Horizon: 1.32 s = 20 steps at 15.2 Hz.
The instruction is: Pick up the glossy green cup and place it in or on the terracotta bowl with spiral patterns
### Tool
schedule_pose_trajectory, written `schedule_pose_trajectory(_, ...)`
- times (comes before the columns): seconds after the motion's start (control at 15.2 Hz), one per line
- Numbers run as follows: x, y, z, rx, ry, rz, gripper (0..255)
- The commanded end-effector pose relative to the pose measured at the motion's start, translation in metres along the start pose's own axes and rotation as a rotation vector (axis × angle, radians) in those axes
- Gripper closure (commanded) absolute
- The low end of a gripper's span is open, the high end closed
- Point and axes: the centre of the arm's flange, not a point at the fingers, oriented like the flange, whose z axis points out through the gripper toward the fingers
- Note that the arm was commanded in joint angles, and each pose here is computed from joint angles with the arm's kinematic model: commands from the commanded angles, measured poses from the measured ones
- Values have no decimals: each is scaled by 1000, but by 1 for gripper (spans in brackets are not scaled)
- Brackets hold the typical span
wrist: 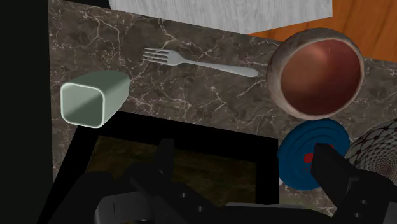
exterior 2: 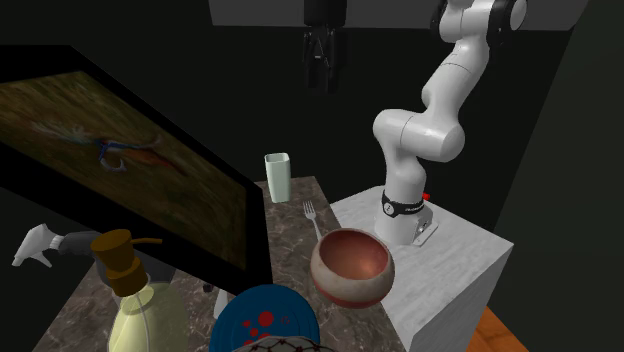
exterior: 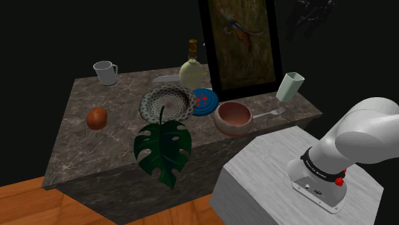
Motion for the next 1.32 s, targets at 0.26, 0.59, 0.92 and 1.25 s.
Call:
schedule_pose_trajectory(0.26, 8, 35, 39, -3, -14, -3, 0)
schedule_pose_trajectory(0.59, 17, 79, 87, -7, -32, -6, 0)
schedule_pose_trajectory(0.92, 26, 123, 136, -11, -49, -10, 0)
schedule_pose_trajectory(1.25, 34, 167, 184, -15, -67, -13, 0)
